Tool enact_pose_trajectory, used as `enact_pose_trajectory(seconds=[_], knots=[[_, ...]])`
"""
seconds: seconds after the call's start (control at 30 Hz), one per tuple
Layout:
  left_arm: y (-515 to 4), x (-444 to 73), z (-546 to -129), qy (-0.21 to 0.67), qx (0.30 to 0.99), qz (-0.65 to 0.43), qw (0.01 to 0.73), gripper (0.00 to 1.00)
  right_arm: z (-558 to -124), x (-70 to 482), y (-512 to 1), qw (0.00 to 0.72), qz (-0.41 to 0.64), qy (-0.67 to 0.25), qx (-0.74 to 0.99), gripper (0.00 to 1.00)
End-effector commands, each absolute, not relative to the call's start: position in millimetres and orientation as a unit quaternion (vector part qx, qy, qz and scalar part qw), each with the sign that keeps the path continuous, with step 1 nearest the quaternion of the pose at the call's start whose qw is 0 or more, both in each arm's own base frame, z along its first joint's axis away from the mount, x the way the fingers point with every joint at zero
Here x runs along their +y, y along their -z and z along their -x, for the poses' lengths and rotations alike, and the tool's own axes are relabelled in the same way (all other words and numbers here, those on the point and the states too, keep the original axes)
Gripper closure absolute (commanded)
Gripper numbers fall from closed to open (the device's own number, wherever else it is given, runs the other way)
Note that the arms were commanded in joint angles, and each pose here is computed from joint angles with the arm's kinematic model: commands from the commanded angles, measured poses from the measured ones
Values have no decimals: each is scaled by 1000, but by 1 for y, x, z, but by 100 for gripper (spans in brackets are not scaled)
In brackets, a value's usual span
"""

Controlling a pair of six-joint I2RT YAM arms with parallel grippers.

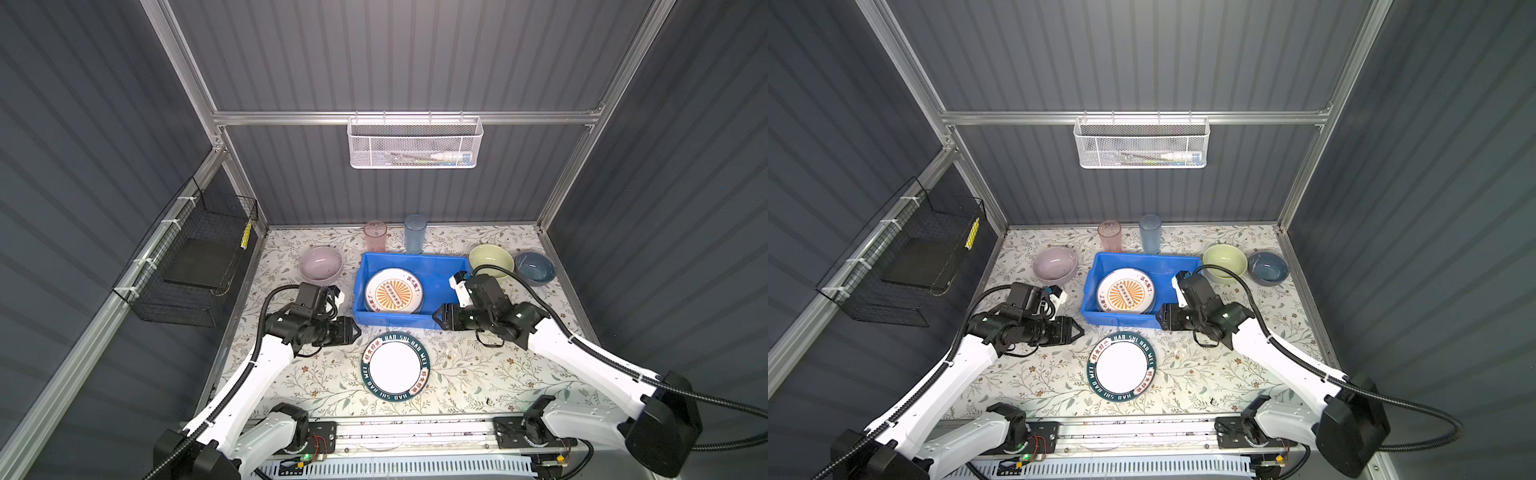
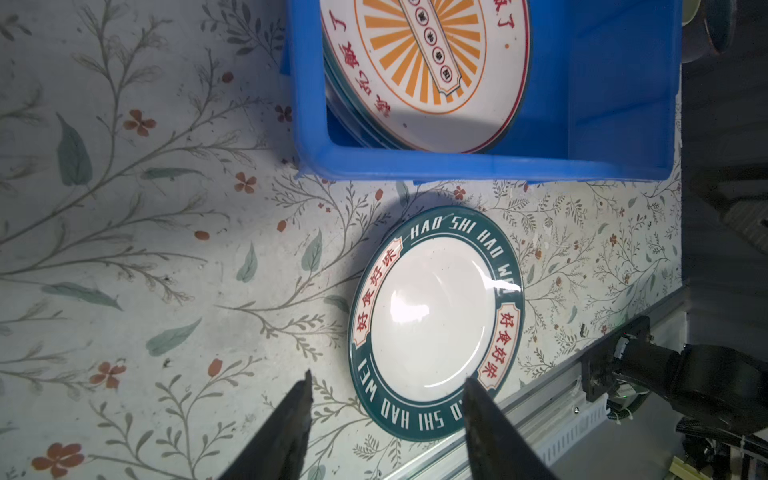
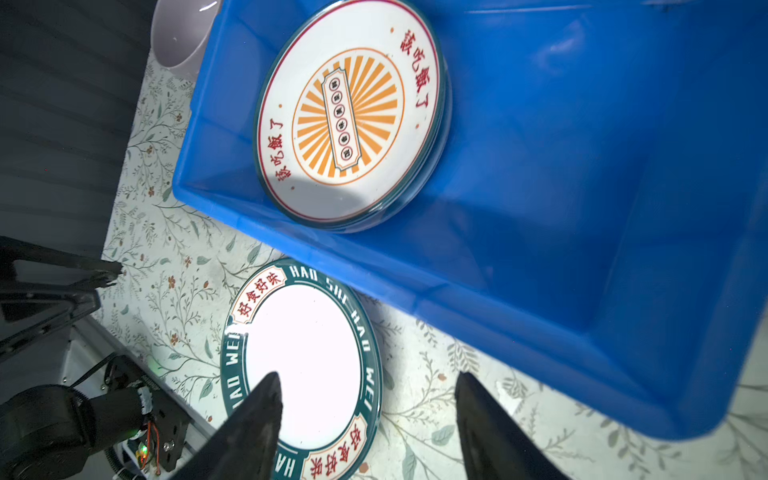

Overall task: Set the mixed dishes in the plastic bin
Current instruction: 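Move both grippers back to the green-rimmed HAO SHI HAO WEI plate, then position both grippers at opposite rims of the green-rimmed plate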

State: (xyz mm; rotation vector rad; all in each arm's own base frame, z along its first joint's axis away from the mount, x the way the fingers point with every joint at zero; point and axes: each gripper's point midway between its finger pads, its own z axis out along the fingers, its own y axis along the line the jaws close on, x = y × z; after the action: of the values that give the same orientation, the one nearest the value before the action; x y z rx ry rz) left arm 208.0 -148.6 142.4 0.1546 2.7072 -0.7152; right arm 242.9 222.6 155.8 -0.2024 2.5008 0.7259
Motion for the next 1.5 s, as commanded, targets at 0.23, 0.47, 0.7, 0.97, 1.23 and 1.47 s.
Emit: enact_pose_trajectory(seconds=[0.23, 0.47, 0.7, 0.97, 1.23, 1.47], knots=[[-102, -161, -199, 218, 965, -24, 141, 47, -206, 235, -113, 238, 59, -308, 919, 36], [-70, -159, -183, 224, 968, -2, 115, 53, -201, 253, -81, 206, 62, -300, 929, 38], [-56, -163, -171, 249, 963, -1, 102, 57, -199, 262, -56, 186, 59, -272, 942, 42], [-39, -161, -164, 240, 967, 3, 78, 71, -193, 270, -42, 166, 52, -273, 946, 47], [-30, -164, -163, 245, 967, 5, 70, 78, -185, 280, -41, 153, 58, -290, 943, 50], [-22, -162, -162, 236, 970, 10, 62, 86, -182, 292, -46, 145, 60, -327, 932, 55]])
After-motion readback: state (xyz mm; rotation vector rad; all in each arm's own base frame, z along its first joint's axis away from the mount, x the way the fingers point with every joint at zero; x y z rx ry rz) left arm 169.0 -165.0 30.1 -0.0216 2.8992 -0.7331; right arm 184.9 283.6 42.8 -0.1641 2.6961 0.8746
